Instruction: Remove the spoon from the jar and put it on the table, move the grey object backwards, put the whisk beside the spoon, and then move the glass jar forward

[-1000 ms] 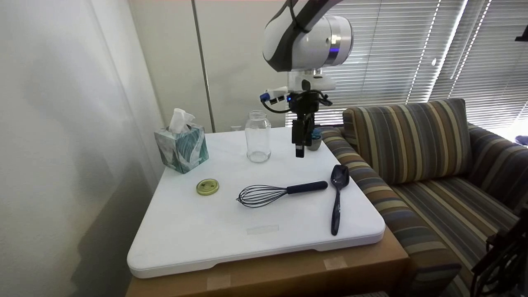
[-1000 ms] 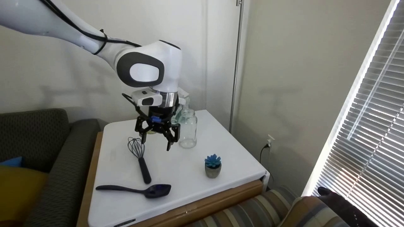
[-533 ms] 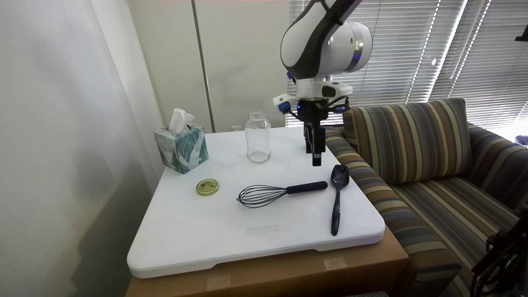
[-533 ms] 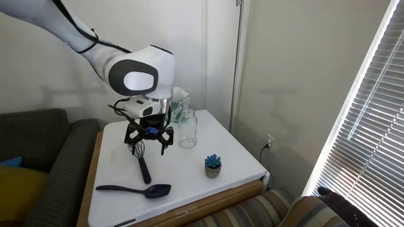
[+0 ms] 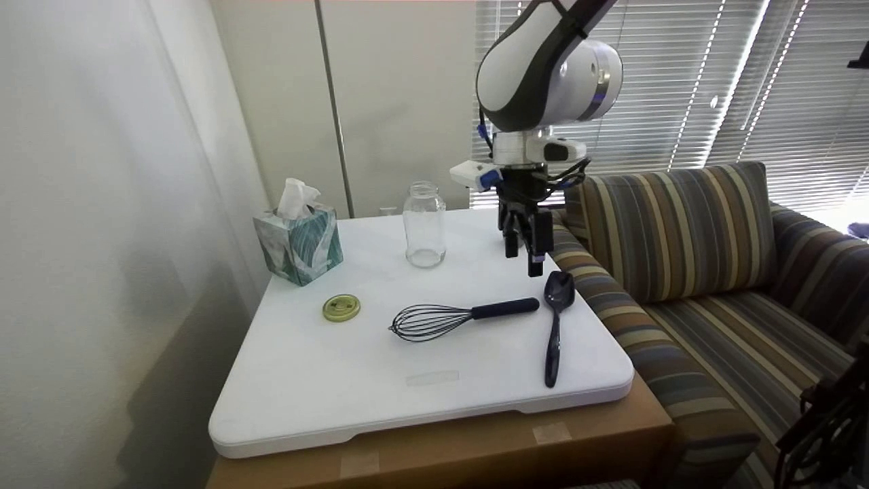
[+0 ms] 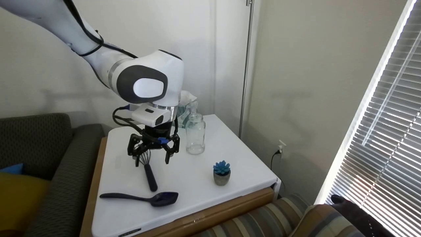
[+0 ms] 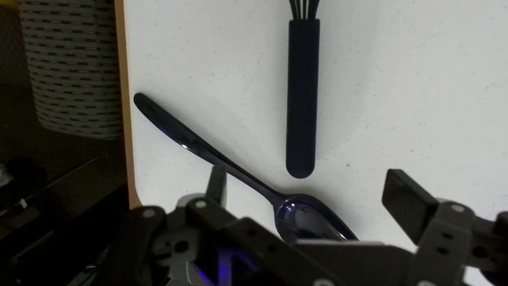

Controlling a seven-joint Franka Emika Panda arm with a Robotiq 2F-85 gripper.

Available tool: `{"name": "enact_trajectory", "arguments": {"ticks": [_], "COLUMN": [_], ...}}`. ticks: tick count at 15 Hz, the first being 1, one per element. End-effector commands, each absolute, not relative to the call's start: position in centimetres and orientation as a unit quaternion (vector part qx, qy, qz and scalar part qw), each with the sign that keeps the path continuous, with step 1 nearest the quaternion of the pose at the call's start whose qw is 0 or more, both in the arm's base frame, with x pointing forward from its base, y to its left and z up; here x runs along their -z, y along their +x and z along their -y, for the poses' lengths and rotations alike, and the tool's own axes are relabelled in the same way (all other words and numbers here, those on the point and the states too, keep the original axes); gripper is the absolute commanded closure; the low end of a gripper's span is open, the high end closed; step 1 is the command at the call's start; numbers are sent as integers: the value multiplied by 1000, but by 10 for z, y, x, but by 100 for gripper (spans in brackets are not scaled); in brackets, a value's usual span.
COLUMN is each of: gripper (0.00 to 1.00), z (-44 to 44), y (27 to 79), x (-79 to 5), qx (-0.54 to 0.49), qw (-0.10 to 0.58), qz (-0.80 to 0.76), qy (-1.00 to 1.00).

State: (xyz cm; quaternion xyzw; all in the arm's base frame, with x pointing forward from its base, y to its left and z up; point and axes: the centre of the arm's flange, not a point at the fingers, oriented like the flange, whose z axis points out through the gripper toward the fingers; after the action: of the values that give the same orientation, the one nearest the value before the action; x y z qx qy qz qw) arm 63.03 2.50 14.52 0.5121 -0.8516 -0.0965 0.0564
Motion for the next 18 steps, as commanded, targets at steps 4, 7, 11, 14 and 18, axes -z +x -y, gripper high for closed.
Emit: {"name": "enact_trajectory", "arguments": {"ticks": [4, 7, 11, 14, 18], "gripper": [0, 0, 0, 0, 0], "z": [-48, -59, -79, -101, -128], "y": [627, 620, 596, 572, 561], "x": [-138, -132, -118, -104, -92], "qx": [93, 139, 150, 100, 27], "qw": [38, 16, -43, -100, -152], "qz": [790, 766, 781, 822, 847], "qy": [605, 627, 605, 552, 508]}}
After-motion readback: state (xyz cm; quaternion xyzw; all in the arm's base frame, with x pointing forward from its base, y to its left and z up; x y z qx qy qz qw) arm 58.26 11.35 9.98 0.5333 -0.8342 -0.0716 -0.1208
